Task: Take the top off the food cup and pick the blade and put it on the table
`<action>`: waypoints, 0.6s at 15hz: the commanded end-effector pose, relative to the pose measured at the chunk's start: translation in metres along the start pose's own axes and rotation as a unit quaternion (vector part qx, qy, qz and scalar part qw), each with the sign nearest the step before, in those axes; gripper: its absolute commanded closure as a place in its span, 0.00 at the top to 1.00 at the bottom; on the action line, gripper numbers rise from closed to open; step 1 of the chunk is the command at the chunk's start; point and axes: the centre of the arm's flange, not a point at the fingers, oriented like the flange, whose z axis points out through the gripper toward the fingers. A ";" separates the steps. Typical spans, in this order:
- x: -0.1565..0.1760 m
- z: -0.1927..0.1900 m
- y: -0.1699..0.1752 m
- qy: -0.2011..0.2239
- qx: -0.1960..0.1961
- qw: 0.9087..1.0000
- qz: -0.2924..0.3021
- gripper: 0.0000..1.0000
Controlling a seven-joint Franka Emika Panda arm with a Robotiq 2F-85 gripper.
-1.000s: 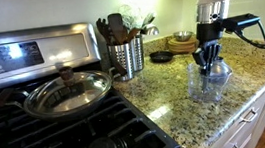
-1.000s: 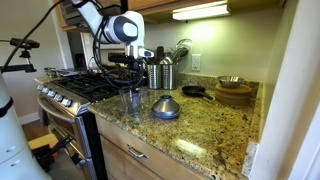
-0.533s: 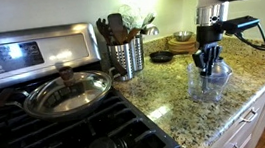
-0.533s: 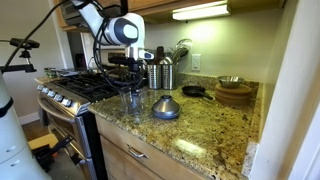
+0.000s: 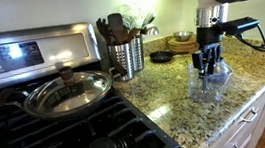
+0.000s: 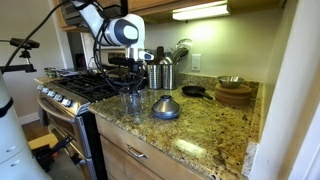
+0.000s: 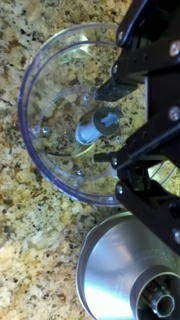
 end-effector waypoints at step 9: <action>-0.004 -0.004 -0.004 0.001 0.005 1.000 -0.013 0.13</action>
